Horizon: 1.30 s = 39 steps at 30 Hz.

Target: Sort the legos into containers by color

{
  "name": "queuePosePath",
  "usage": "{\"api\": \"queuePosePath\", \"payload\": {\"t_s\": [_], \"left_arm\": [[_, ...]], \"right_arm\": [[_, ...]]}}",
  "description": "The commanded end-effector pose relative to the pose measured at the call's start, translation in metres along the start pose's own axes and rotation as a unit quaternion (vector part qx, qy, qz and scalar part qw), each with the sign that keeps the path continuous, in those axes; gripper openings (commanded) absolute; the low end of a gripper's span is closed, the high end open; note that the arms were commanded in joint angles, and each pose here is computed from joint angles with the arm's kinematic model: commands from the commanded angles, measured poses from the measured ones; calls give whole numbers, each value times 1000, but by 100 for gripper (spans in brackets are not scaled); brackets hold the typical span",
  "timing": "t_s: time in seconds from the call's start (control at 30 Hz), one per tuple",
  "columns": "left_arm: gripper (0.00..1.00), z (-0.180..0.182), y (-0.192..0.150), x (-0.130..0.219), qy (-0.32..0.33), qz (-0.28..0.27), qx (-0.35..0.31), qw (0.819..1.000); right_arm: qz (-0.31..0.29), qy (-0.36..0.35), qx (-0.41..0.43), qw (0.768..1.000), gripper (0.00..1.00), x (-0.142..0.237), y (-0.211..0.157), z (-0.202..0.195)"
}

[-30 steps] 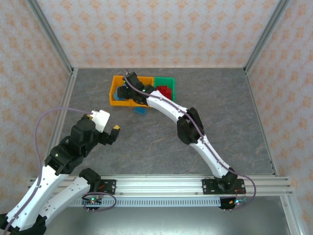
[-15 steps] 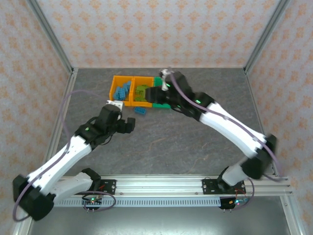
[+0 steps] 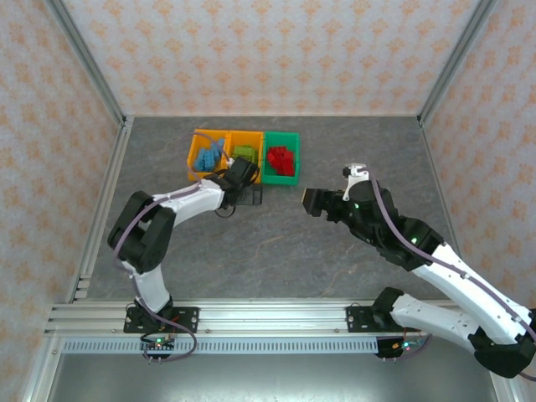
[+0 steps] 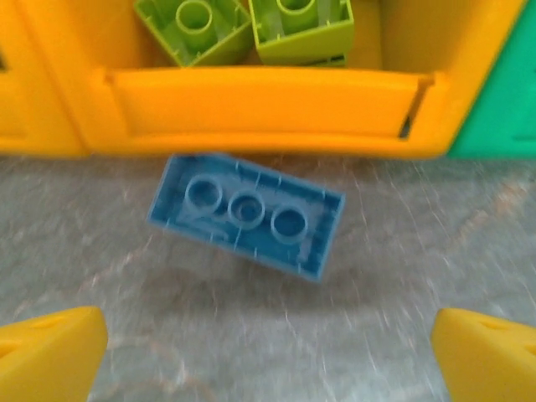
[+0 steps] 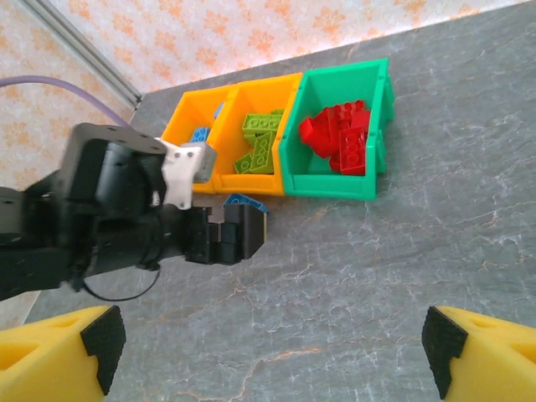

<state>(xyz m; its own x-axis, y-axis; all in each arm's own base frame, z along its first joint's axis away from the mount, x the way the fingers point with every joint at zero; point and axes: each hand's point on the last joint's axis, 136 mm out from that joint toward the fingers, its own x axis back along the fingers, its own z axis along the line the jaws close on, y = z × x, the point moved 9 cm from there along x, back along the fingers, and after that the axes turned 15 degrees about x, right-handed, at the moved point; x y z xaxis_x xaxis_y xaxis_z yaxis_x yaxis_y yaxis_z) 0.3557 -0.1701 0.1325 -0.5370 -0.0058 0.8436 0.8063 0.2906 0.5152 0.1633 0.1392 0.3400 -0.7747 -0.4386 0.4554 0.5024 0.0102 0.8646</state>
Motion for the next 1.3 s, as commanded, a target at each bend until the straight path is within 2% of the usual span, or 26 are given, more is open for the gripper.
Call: {"api": "queuePosePath", "payload": {"t_s": [0.0, 0.13, 0.3, 0.57, 0.73, 0.83, 1.03, 1.17, 1.27], "left_arm": [[100, -2, 22, -7, 27, -45, -27, 998], [100, 0, 21, -26, 39, -32, -61, 997], [98, -5, 18, -42, 9, -14, -89, 996], [83, -5, 10, -55, 0, -2, -109, 994], [66, -1, 5, -49, -8, 7, -104, 995], [61, 1, 2, -32, -34, 10, -86, 996], [58, 6, -4, 43, -88, -24, -55, 994], [57, 28, 17, 97, -79, -101, -11, 992], [57, 47, 48, 110, -57, -137, 24, 989]], "right_arm": [[-2, -24, 5, 1000, 94, 4, 3, -4], [5, -23, 10, 1000, 95, 3, 2, -3], [5, -24, 8, 1000, 95, 4, 3, -3], [5, -23, -1, 1000, 95, 4, 4, -3], [5, -23, -6, 1000, 95, 3, 4, -2], [7, -23, -10, 1000, 95, -1, 4, -1], [20, -8, -14, 1000, 95, -13, 2, 5], [29, 6, -12, 999, 95, -23, 1, 10], [40, 16, -11, 999, 95, -30, 1, 15]]}}
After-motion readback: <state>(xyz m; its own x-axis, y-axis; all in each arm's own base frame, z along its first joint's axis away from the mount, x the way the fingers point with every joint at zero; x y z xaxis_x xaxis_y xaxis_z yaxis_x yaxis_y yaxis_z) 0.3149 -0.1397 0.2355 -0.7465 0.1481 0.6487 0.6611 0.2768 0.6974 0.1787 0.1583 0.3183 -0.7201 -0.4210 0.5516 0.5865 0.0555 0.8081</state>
